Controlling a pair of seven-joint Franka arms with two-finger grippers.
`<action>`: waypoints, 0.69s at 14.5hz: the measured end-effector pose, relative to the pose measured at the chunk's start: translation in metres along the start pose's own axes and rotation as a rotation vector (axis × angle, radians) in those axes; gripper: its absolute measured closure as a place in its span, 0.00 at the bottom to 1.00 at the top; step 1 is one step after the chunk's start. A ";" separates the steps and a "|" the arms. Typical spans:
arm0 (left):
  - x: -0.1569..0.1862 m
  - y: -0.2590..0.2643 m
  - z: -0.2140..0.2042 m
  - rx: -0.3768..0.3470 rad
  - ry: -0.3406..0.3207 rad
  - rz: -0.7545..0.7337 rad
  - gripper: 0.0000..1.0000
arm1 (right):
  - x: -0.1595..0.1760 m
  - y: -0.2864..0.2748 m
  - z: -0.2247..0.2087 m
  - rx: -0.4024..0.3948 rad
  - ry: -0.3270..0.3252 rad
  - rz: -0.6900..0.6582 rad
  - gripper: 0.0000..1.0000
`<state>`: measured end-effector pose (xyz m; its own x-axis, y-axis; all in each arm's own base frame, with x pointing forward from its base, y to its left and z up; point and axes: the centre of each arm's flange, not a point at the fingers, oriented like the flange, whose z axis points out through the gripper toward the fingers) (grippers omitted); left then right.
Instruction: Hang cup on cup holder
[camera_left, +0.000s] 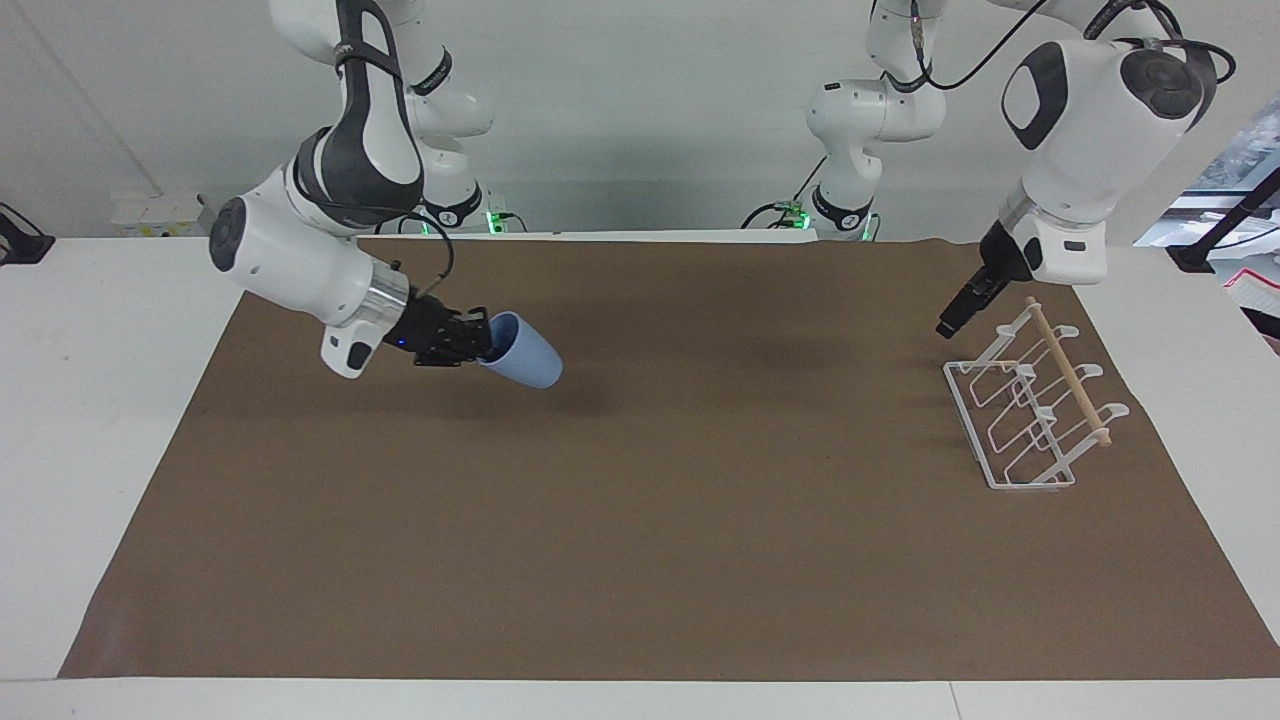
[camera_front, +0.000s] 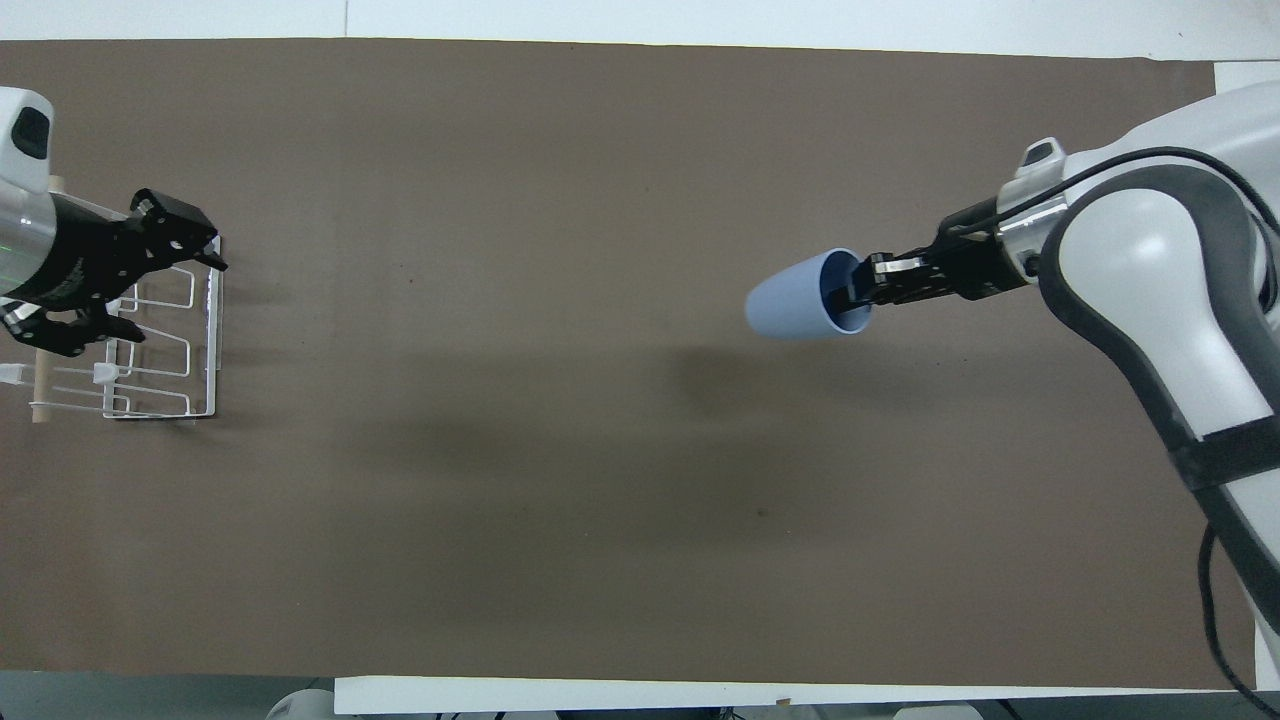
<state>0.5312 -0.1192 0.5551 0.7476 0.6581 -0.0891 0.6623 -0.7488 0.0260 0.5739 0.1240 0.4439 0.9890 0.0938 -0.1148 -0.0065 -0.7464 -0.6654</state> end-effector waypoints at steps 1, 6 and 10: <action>-0.014 0.010 0.000 -0.027 -0.032 -0.083 0.00 | 0.000 -0.018 0.015 0.073 0.006 0.037 0.95; -0.048 0.039 -0.006 -0.146 -0.260 -0.529 0.00 | -0.016 -0.113 0.092 0.237 0.013 0.203 0.95; -0.060 0.045 0.003 -0.106 -0.372 -0.800 0.00 | -0.033 -0.152 0.131 0.240 0.019 0.254 0.95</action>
<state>0.5159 -0.1932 0.5590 0.0070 0.8991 -0.4377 0.9944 -0.0525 -0.0920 0.5226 0.3206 0.4527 0.9538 -0.0895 -0.2868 -0.2854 -0.5682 -0.7718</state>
